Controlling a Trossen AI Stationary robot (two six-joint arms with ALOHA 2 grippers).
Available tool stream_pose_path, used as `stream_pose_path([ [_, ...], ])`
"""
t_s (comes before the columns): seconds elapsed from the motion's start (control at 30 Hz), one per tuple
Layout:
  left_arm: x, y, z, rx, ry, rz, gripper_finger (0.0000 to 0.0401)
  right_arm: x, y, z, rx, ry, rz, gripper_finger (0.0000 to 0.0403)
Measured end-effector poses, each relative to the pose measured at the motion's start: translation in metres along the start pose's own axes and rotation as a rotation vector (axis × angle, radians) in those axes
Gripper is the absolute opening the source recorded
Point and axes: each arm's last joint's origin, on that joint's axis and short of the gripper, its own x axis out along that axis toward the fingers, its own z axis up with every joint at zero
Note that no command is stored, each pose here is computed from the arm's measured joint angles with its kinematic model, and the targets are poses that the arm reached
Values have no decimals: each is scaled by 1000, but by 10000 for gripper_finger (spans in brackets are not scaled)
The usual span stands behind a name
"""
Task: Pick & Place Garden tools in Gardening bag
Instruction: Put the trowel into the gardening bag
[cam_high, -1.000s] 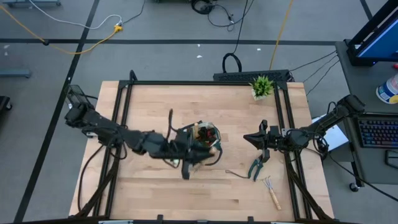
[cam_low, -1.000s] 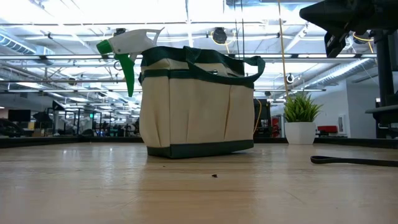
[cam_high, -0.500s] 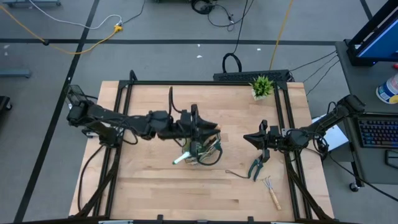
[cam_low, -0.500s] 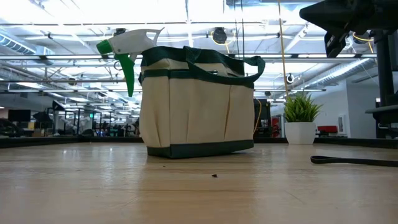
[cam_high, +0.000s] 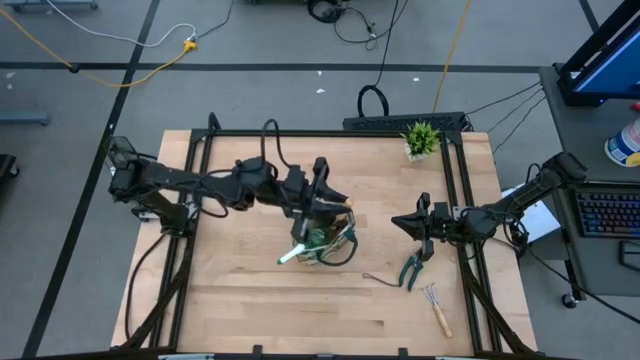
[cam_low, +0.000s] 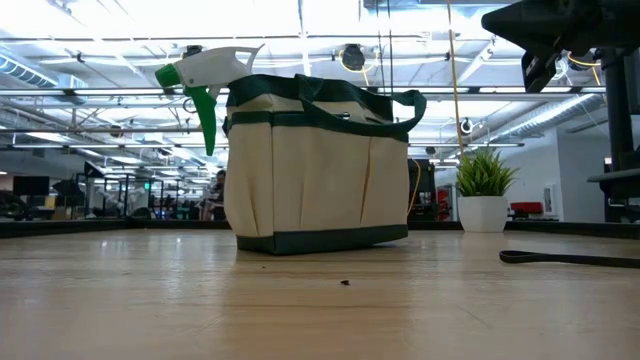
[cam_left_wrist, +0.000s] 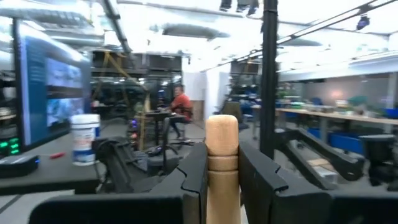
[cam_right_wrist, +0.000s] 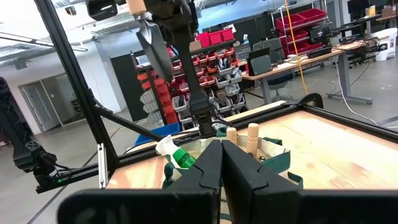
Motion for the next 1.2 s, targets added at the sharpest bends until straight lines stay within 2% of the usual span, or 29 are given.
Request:
stream_pose_path([
  [0.2, -4, 8, 1, -3, 9, -117, 60, 0, 0, 0, 0, 0, 3, 1],
  [0.5, -12, 28, -1, -34, 38, -215, 60, 0, 0, 0, 0, 0, 3, 1],
  [0.67, -31, 33, -18, -75, 44, -197, 60, 0, 0, 0, 0, 0, 4, 0],
  [0.77, -51, 30, -20, -61, -40, -176, 60, 0, 0, 0, 0, 0, 3, 0],
  [0.97, -90, 19, -41, -48, -101, -93, 60, 0, 0, 0, 1, -1, 2, 0],
  [1.2, -98, 17, -58, -11, -110, -93, 60, 0, 0, 1, 6, -9, -5, 0],
])
